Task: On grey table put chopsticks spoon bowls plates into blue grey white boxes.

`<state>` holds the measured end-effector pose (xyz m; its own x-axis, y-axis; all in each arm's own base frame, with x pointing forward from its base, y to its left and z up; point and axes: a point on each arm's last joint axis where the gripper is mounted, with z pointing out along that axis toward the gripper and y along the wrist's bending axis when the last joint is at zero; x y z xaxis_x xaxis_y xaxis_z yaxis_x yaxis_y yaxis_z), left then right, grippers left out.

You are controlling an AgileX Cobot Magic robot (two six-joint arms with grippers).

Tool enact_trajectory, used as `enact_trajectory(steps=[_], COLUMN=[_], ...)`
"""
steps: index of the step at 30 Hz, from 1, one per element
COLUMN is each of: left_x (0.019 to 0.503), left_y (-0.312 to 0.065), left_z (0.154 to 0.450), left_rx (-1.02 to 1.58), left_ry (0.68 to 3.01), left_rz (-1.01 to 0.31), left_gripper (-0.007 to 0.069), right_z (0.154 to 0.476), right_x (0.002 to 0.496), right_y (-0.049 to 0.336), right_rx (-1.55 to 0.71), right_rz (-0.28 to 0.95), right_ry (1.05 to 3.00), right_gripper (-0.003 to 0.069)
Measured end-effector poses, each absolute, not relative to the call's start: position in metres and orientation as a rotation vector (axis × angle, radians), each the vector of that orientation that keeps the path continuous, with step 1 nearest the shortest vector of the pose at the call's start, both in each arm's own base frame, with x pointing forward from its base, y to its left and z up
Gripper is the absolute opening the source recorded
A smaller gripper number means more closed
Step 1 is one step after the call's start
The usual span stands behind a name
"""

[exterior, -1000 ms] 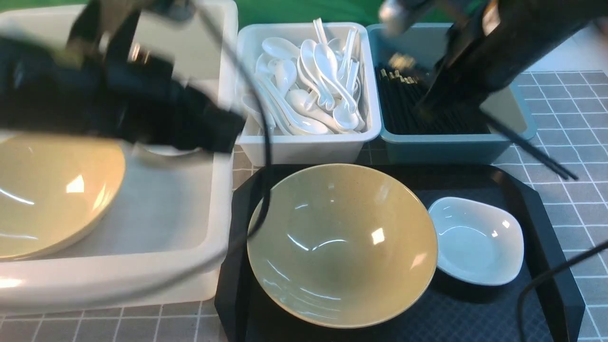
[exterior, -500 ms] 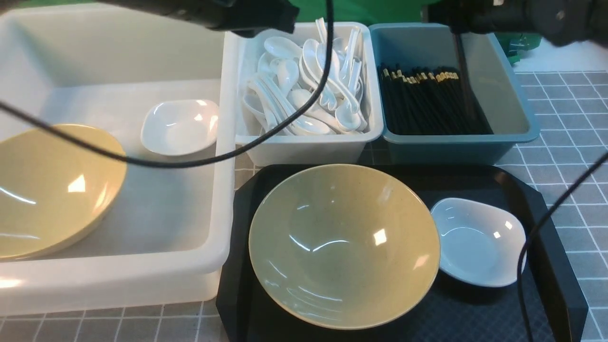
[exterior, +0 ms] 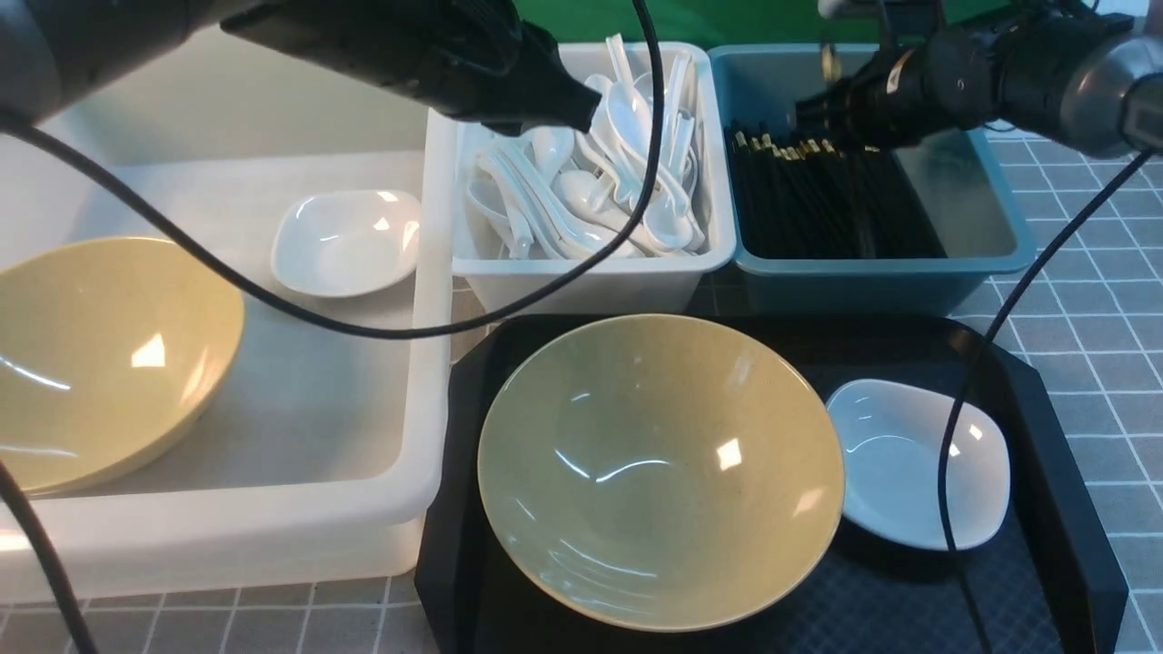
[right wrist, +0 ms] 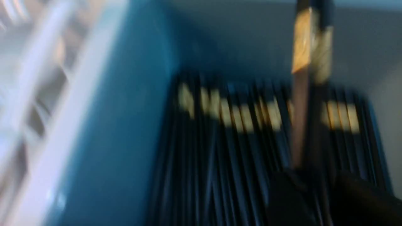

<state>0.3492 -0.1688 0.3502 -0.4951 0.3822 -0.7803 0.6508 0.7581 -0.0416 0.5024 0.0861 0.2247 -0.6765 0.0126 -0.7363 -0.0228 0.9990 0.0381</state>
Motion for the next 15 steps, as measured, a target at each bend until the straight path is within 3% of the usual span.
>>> enact_trajectory(steps=[2, 5, 9, 12, 15], left_x=[0.347, 0.345, 0.343, 0.347, 0.352], left_y=[-0.168, -0.167, -0.162, -0.162, -0.174], left_z=[0.350, 0.360, 0.376, 0.374, 0.352], left_rx=[0.799, 0.806, 0.823, 0.863, 0.934], left_ry=[2.171, 2.206, 2.260, 2.329, 2.405], left_rz=[-0.418, -0.411, -0.357, -0.302, -0.269], left_gripper=[-0.0011, -0.0008, 0.0022, 0.0108, 0.0212], right_z=[0.232, 0.255, 0.299, 0.337, 0.357], right_x=[0.497, 0.487, 0.466, 0.436, 0.414], right_y=[0.084, 0.081, 0.077, 0.081, 0.087], right_rx=[-0.014, -0.087, -0.215, -0.365, -0.458], right_rz=[0.020, -0.037, -0.102, -0.142, -0.157], right_ry=[2.375, 2.431, 2.475, 2.506, 2.534], right_gripper=[0.0402, 0.0473, 0.0507, 0.0510, 0.0508])
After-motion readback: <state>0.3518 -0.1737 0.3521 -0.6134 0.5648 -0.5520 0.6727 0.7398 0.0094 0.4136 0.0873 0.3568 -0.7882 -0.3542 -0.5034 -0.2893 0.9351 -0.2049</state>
